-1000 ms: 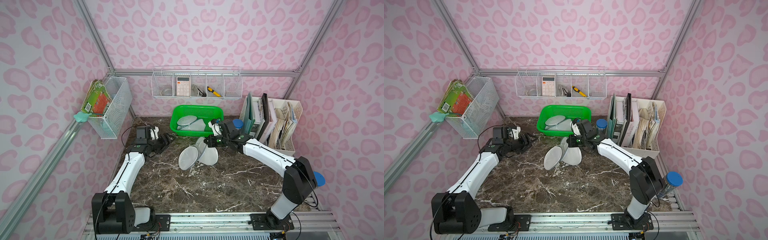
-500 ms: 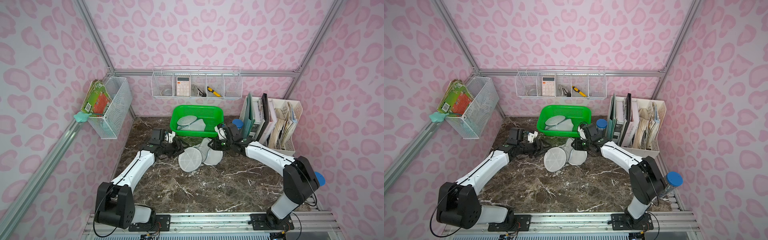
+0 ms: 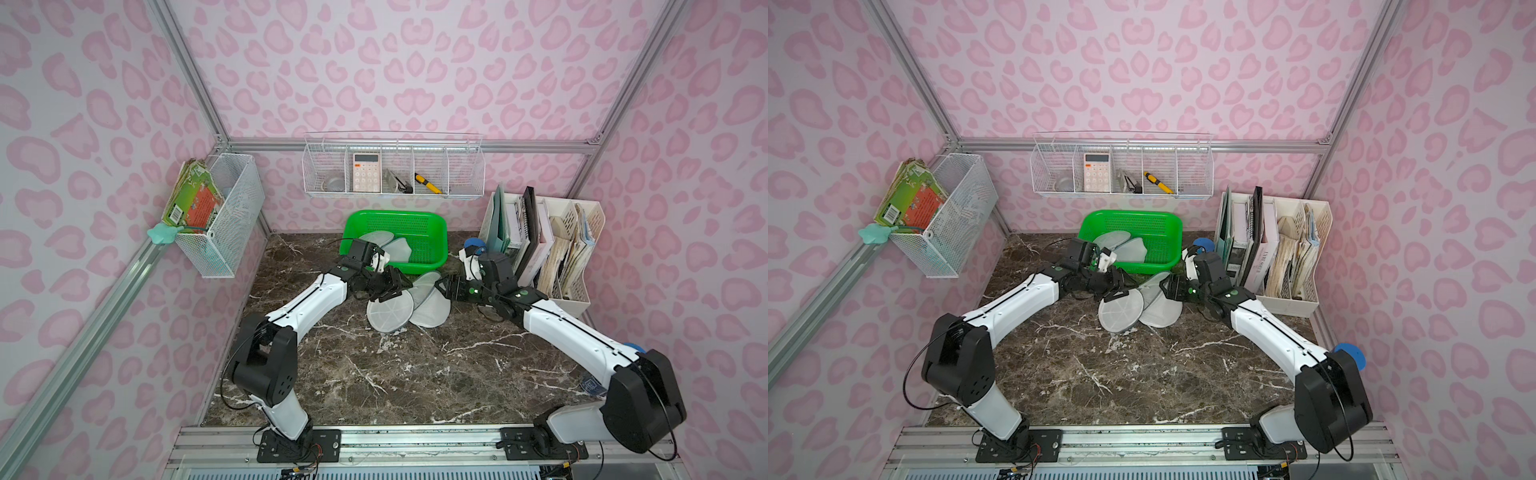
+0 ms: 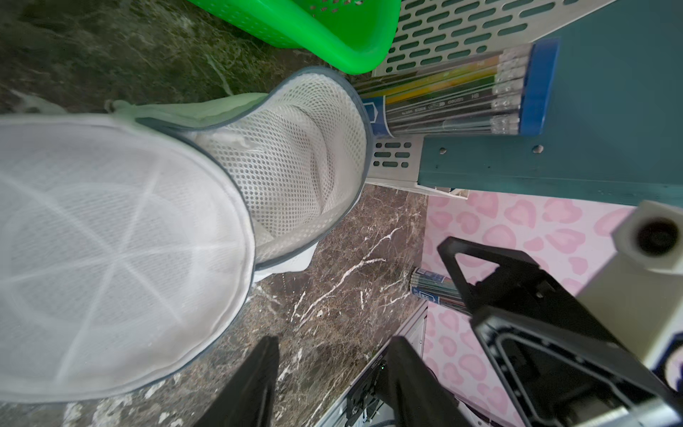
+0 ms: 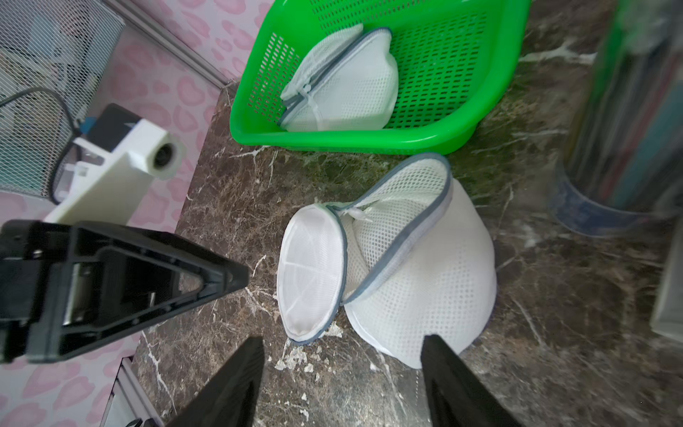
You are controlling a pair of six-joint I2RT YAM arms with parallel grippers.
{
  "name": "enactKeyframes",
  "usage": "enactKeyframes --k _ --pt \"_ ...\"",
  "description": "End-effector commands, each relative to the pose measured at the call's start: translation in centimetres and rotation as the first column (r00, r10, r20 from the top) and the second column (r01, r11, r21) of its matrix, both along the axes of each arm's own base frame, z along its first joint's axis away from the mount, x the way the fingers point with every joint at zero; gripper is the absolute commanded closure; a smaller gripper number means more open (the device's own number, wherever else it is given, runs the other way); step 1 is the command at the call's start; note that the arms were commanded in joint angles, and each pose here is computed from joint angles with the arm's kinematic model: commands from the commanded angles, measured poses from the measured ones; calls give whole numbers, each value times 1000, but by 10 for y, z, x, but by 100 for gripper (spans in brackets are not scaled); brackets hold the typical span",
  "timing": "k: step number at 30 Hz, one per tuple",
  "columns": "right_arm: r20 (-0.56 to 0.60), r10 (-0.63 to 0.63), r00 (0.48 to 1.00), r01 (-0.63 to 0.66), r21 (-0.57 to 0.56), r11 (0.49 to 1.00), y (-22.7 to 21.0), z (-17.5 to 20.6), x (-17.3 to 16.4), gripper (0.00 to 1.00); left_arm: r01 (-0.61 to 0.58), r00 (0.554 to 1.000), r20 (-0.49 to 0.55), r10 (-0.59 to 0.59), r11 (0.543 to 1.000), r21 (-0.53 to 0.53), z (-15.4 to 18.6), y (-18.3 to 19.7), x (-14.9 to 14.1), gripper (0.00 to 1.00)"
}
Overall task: Turn the laundry bag inside out
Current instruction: Place the laundry bag at the center of the board, then turn over the laundry bag at the center of the board.
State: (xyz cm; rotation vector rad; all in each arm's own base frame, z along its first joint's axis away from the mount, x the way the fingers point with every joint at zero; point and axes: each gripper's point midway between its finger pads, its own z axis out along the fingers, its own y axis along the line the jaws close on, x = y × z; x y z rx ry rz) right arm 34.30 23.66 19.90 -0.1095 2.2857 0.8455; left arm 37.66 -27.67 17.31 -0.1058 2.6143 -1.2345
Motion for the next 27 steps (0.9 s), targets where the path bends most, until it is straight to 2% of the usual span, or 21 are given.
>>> enactKeyframes --k 1,3,4,7,14,21,24,27 --pt "25 -81 996 82 -64 995 -28 -4 -3 22 16 1000 -27 -14 999 49 -12 -12 6 49" --pt "34 -110 993 113 -77 991 -41 -5 -9 18 22 999 -30 -20 997 70 -17 -23 16 49" --pt "39 -122 992 125 -82 989 -46 -5 -12 11 28 999 -30 -26 996 79 -19 -28 20 49" --pt "74 -149 986 156 -89 984 -59 -3 -21 1 30 999 -32 -27 992 122 -29 -38 34 49" --pt "77 -184 980 192 -102 976 -79 -6 -33 1 76 997 -17 -74 982 171 -47 -68 62 49" --pt "59 -194 979 200 -105 974 -86 -13 -42 1 117 993 -17 -116 973 197 -60 -92 78 51" --pt "57 -204 977 209 -108 972 -91 -13 -43 1 138 990 -29 -134 968 209 -67 -100 78 54" --pt "60 -213 975 218 -110 970 -95 -13 -42 1 159 987 -53 -151 964 213 -71 -104 75 68"
